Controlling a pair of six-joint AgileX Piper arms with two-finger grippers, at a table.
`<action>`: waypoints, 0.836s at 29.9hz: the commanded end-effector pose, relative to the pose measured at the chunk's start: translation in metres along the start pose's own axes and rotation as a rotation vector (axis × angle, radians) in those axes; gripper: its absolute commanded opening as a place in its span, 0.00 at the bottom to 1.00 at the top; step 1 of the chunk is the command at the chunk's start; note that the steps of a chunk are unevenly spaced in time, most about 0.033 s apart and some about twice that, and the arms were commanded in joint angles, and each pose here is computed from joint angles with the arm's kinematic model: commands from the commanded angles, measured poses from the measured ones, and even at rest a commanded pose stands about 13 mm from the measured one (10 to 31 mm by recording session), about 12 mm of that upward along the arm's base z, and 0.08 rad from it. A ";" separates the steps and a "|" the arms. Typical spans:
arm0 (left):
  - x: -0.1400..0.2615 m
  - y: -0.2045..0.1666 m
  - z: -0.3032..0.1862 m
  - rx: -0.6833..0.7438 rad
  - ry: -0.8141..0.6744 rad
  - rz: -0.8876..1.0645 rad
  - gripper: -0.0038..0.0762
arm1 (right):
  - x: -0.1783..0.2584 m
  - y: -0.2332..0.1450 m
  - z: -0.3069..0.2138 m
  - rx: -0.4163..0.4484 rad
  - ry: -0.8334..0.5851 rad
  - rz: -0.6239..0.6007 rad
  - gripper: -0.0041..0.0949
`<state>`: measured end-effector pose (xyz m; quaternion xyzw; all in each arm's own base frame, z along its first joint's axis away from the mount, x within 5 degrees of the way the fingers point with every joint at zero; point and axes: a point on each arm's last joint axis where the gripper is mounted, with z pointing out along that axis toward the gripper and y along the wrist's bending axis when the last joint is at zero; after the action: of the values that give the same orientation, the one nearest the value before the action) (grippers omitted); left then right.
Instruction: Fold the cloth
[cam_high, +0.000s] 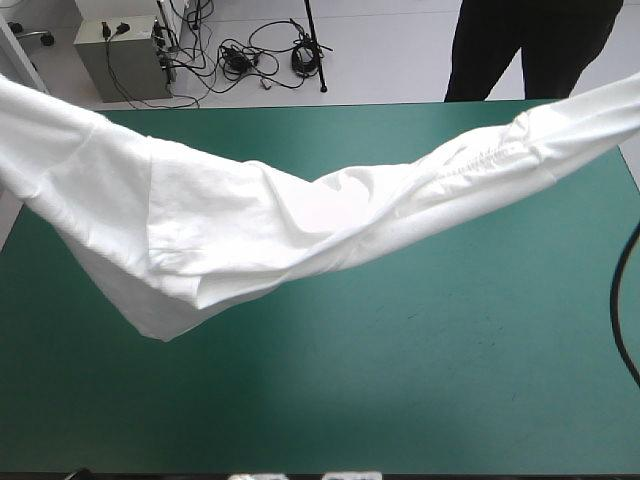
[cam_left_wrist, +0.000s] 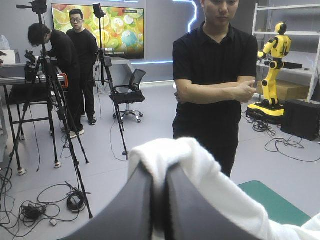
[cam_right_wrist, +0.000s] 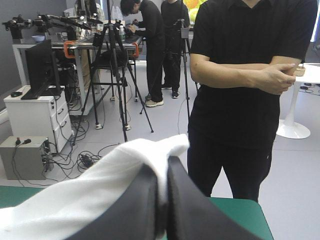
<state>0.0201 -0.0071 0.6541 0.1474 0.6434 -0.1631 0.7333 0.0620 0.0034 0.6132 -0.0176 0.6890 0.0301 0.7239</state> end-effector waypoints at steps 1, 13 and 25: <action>0.000 -0.002 -0.008 0.026 0.002 -0.009 0.04 | -0.009 -0.002 -0.022 -0.009 -0.083 -0.016 0.02; 0.043 -0.011 0.048 0.088 0.264 -0.067 0.04 | 0.058 -0.001 0.009 -0.009 0.286 -0.028 0.02; 0.186 -0.013 0.168 0.032 0.758 -0.078 0.04 | 0.179 0.007 0.092 -0.025 0.666 -0.053 0.02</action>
<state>0.1631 -0.0880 0.5096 0.1918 0.8686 -0.1370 0.4358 0.1396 0.0183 0.4474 -0.0484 0.8968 0.0255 0.4390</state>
